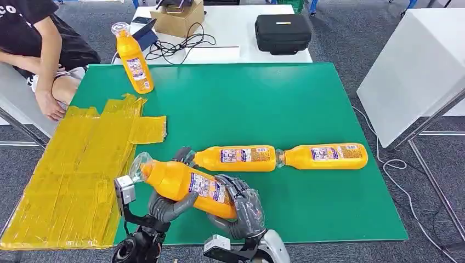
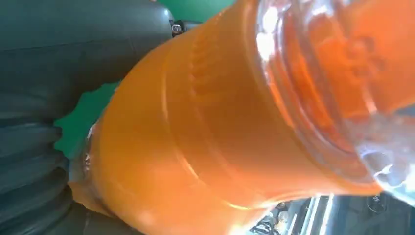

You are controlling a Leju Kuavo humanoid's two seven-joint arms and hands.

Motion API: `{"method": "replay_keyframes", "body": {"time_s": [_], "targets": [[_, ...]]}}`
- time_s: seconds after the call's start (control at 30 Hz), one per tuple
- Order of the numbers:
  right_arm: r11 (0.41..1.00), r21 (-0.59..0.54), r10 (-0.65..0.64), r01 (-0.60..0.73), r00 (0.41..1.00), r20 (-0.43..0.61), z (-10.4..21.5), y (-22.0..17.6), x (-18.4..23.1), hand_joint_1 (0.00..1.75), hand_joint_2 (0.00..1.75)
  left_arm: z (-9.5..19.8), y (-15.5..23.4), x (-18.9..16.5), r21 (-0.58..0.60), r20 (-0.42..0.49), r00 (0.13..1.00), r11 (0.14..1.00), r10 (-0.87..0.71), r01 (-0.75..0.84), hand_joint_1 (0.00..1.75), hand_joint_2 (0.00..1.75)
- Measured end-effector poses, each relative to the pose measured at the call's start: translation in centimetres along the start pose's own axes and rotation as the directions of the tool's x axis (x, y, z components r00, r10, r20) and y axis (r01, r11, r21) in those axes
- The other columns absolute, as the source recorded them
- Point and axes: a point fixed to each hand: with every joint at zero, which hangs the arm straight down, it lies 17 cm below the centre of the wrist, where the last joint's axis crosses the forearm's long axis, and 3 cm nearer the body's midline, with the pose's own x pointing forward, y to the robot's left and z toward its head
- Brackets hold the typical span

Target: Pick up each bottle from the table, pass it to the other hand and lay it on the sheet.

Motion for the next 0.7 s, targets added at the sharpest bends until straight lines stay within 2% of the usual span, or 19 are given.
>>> {"method": "replay_keyframes", "body": {"time_s": [0.03, 0.07, 0.1, 0.7], "targets": [[1.000, 0.003, -0.001, 0.001, 1.000, -0.002, 0.00, 0.09, -0.04, 1.75, 1.75, 0.02, 0.11, -0.03, 0.002, -0.001, 1.000, 1.000, 0.000, 0.000, 0.09, 1.75], [1.000, 0.006, -0.002, 0.002, 1.000, -0.003, -0.01, 0.17, -0.06, 1.75, 1.75, 0.03, 0.18, -0.04, 0.004, 0.000, 1.000, 1.000, 0.004, -0.004, 1.41, 1.75], [1.000, 0.010, -0.004, 0.004, 1.000, -0.005, 0.00, 0.29, -0.08, 1.75, 1.75, 0.05, 0.22, -0.04, 0.005, 0.001, 1.000, 1.000, 0.011, -0.011, 1.71, 1.75], [0.999, 0.011, -0.053, 0.053, 0.998, -0.023, -0.05, 0.61, -0.32, 1.75, 1.75, -0.22, 0.43, 0.40, 0.001, 0.026, 0.999, 0.999, 0.033, -0.033, 1.75, 1.75]]}}
